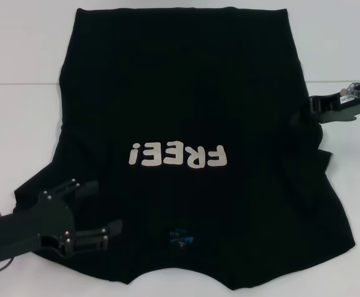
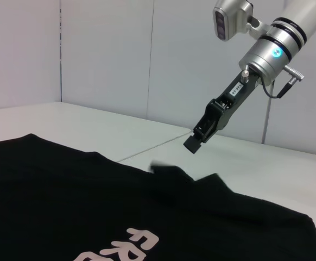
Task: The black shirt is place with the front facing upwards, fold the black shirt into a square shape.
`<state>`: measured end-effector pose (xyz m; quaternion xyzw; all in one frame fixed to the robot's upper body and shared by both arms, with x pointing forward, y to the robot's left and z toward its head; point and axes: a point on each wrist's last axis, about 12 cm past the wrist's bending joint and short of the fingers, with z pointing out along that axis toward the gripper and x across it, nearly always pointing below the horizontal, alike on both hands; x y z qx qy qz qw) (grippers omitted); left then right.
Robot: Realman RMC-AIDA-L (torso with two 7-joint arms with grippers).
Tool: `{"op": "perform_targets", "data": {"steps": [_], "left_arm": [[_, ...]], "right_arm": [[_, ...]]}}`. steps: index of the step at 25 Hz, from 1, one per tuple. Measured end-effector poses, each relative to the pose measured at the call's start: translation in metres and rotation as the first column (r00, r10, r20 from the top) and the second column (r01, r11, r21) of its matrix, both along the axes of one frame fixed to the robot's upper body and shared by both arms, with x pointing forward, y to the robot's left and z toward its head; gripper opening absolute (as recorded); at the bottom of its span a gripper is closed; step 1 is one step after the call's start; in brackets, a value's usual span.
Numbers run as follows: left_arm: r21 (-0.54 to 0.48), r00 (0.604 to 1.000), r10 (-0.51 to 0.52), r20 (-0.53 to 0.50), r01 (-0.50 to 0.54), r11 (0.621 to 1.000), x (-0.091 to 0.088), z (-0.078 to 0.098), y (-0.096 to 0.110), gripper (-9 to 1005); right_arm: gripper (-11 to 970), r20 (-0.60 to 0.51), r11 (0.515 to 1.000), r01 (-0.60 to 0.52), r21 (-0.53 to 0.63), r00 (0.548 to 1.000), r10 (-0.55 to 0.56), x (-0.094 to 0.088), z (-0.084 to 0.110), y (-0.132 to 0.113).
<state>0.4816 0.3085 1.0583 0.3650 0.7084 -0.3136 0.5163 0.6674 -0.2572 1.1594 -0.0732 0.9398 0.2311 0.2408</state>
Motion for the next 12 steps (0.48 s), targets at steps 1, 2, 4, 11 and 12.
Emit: {"op": "perform_targets", "data": {"steps": [1,2,4,11,12], "left_arm": [[0.000,1.000,0.000,0.000,0.000,1.000,0.000,0.000,0.000,950],[0.000,1.000,0.001,-0.001,-0.001,1.000,0.000,0.000,0.000,950],[0.000,1.000,0.001,-0.002,-0.001,1.000,0.000,-0.001,0.000,950],[-0.034,0.999,0.024,-0.045,-0.026,0.999,-0.002,-0.001,0.001,950],[-0.058,0.997,0.039,-0.073,-0.044,0.997,-0.001,0.001,0.003,950]], "right_arm": [[48,0.004,1.000,-0.002,0.010,1.000,0.002,0.000,0.001,0.001],[50,0.009,1.000,-0.005,0.029,1.000,0.004,0.000,0.002,0.003],[117,0.017,0.998,-0.007,0.068,1.000,0.006,0.000,0.004,0.004],[543,0.062,0.973,-0.010,0.232,0.998,-0.005,-0.011,0.003,-0.016],[590,0.076,0.967,-0.016,0.254,0.997,-0.004,-0.015,0.001,-0.022]]}}
